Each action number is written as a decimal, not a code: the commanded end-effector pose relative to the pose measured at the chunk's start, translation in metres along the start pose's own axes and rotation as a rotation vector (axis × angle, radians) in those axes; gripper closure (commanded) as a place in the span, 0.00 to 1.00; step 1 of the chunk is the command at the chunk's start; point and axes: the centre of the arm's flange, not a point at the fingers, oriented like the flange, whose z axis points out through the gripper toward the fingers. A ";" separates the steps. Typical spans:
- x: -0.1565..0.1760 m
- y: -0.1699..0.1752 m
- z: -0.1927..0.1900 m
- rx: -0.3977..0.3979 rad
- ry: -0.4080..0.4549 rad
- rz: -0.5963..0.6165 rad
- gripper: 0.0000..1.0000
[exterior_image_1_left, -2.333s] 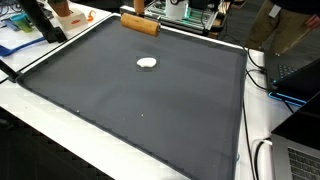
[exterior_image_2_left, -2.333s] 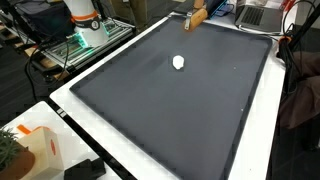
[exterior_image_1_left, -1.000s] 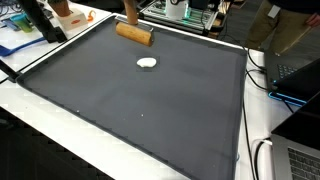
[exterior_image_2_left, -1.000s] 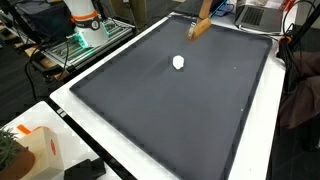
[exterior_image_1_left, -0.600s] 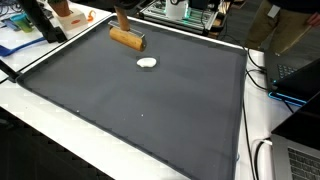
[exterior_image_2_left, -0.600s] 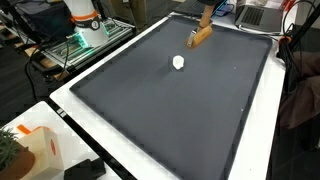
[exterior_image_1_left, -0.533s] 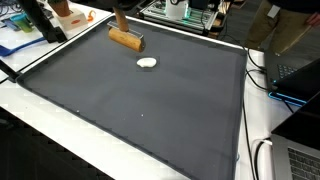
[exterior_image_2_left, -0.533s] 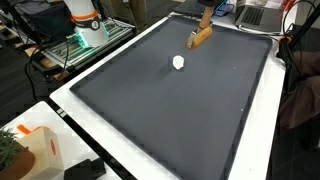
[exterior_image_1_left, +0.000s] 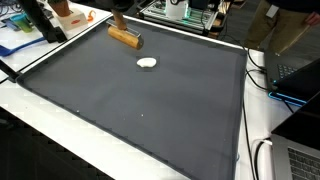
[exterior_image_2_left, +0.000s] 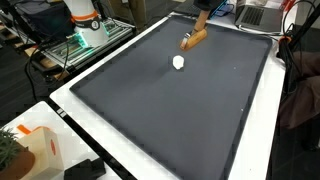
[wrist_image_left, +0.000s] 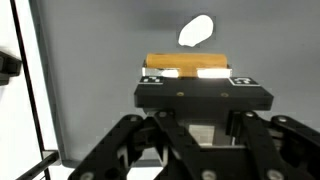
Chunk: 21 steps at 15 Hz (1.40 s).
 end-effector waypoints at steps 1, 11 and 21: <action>0.013 0.003 -0.010 0.034 -0.026 0.022 0.77; 0.013 0.027 0.002 0.087 -0.030 0.043 0.77; 0.016 0.047 0.015 0.127 -0.045 0.079 0.77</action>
